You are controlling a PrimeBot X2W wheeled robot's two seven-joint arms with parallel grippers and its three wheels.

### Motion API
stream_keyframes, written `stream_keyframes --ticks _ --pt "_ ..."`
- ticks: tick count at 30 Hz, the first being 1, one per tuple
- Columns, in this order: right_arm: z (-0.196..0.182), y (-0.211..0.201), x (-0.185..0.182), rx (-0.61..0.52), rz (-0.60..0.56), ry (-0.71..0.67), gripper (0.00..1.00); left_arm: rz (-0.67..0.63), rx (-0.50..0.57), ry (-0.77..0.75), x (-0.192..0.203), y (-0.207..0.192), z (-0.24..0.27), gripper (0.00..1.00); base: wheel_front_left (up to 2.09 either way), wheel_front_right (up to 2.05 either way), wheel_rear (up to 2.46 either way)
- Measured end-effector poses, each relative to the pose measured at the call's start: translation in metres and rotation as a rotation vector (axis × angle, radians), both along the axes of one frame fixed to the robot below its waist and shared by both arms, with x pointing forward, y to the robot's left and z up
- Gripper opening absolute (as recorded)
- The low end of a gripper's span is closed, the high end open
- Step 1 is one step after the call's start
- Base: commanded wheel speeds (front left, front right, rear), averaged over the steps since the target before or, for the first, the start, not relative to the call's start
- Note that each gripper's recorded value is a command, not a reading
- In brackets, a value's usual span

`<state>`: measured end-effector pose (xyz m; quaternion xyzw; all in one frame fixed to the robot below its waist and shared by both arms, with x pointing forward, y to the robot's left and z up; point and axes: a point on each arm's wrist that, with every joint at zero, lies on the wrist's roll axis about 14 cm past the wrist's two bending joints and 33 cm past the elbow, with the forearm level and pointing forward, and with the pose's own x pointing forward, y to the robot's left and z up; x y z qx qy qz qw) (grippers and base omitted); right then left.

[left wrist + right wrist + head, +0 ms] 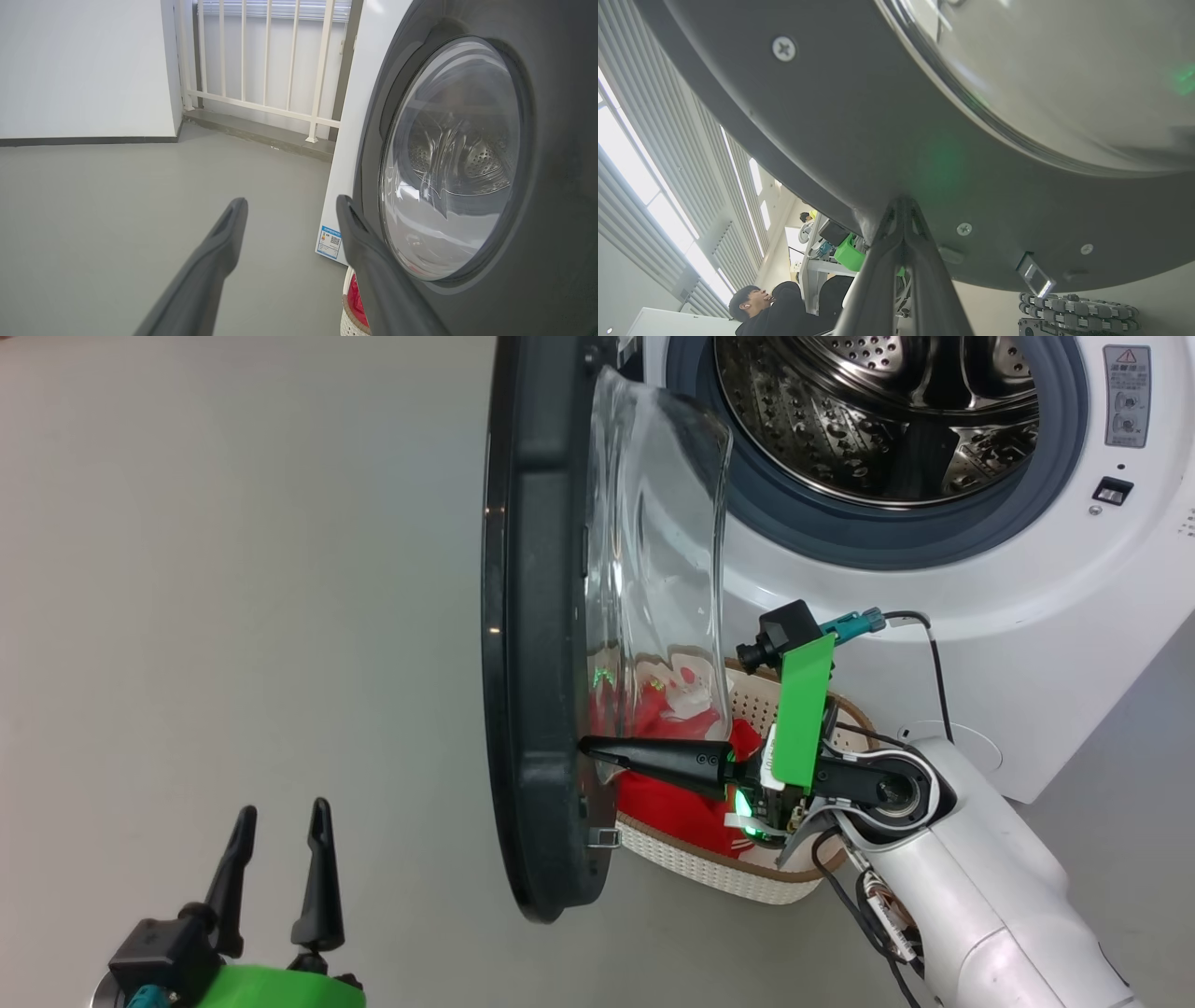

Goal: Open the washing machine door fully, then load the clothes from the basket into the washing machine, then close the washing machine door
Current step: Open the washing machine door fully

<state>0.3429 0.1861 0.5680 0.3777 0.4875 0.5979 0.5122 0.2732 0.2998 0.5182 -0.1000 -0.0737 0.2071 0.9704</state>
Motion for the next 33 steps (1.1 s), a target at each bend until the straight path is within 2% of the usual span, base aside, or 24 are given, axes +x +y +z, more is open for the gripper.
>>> stream_keyframes --ticks 22,23,27,28,29,33 --pt "0.008 -0.009 0.007 0.019 -0.048 -0.01 0.01 -0.025 -0.002 -0.01 0.008 -0.005 0.002 1.0 0.0 0.0 0.0" --pt "0.008 -0.009 0.008 0.017 -0.055 -0.014 0.15 -0.027 -0.002 -0.011 0.008 -0.006 0.002 1.0 0.0 0.0 0.0" --pt "0.014 -0.015 0.011 0.03 -0.077 -0.026 0.48 -0.033 -0.002 -0.017 0.01 -0.007 0.003 1.0 0.0 0.0 0.0" --pt "0.014 -0.017 0.012 0.032 -0.086 -0.028 0.82 -0.036 -0.002 -0.019 0.011 -0.007 0.004 1.0 0.0 0.0 0.0" --pt "0.014 -0.02 0.014 0.032 -0.099 -0.032 1.0 -0.039 -0.002 -0.02 0.012 -0.008 0.004 1.0 0.0 0.0 0.0" --pt "0.012 -0.032 0.02 0.019 -0.149 -0.063 1.0 -0.05 0.003 -0.023 0.014 -0.01 0.005 1.0 0.0 0.0 0.0"
